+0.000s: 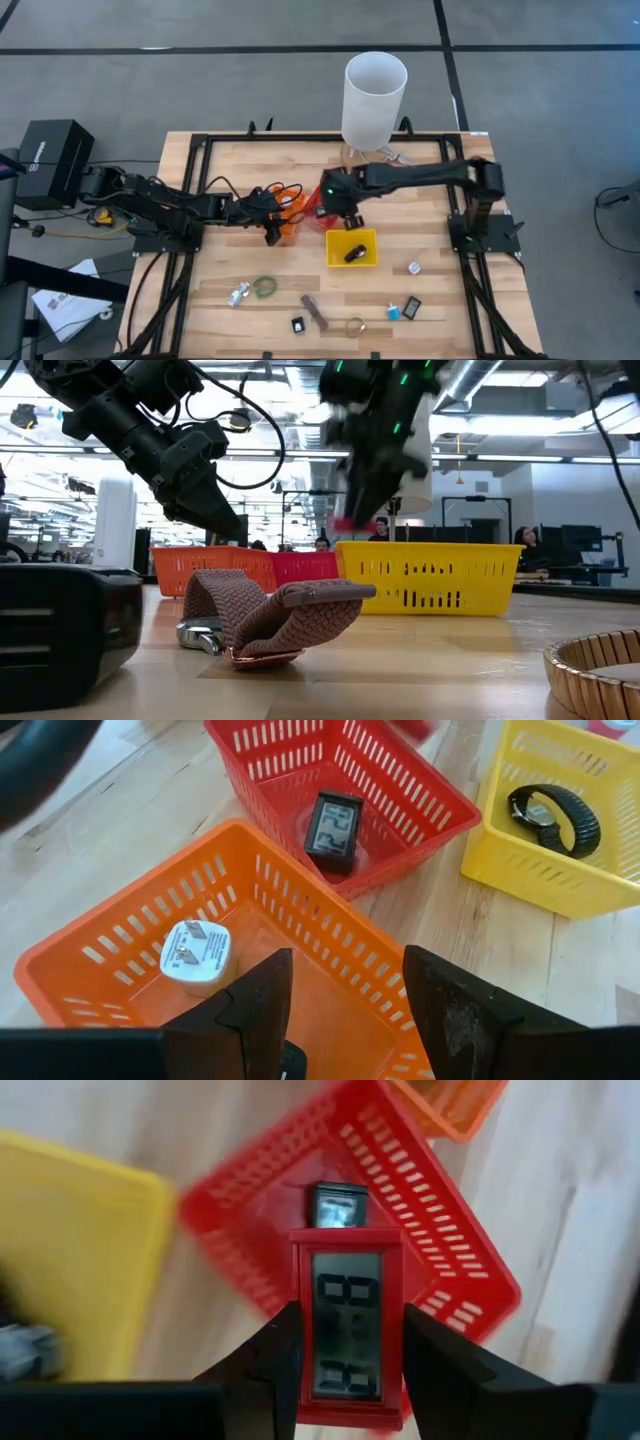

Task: Pick & Place Office items
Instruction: Put the red digital clock into the red bin, then put the gold wrist watch into the yellow bin

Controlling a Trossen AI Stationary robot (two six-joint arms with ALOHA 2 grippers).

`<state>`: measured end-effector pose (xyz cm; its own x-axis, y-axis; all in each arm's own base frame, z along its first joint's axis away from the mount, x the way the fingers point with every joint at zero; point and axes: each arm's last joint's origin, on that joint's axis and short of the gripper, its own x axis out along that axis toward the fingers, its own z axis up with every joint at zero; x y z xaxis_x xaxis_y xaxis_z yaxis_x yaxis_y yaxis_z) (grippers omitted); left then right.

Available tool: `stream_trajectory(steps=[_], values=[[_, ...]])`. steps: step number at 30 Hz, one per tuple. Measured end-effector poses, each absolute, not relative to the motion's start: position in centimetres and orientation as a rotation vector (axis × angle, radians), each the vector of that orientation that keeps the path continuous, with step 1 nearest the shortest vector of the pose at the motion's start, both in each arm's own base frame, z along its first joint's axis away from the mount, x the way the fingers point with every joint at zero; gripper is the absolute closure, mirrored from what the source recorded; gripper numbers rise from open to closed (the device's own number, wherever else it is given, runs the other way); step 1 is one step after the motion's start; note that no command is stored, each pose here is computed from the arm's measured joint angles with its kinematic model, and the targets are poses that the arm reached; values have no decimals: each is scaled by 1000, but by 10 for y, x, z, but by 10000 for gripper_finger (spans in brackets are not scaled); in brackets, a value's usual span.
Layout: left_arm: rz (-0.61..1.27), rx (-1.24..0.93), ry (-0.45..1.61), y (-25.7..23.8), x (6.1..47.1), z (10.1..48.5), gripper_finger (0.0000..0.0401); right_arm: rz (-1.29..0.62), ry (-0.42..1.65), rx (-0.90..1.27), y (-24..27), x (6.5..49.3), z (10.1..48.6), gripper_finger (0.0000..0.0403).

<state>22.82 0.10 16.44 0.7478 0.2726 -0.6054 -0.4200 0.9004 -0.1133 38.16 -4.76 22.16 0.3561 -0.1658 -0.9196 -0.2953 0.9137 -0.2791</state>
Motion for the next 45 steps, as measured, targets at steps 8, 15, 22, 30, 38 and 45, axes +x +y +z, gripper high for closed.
stream_trajectory(steps=[8,15,22,30,38,45], values=[[384,-241,615,1,228,165,216,55,1238,-428,-73,396,191,254],[383,-242,607,1,229,165,216,29,1241,-396,-75,393,193,226],[383,-242,607,1,229,165,216,35,1242,-400,-73,393,195,182],[382,-242,606,1,229,165,216,-33,1339,-229,-47,391,214,172],[382,-242,604,1,229,166,216,-48,1434,-151,10,381,258,179],[379,-243,600,1,229,166,216,-74,1396,-65,82,361,277,180]])
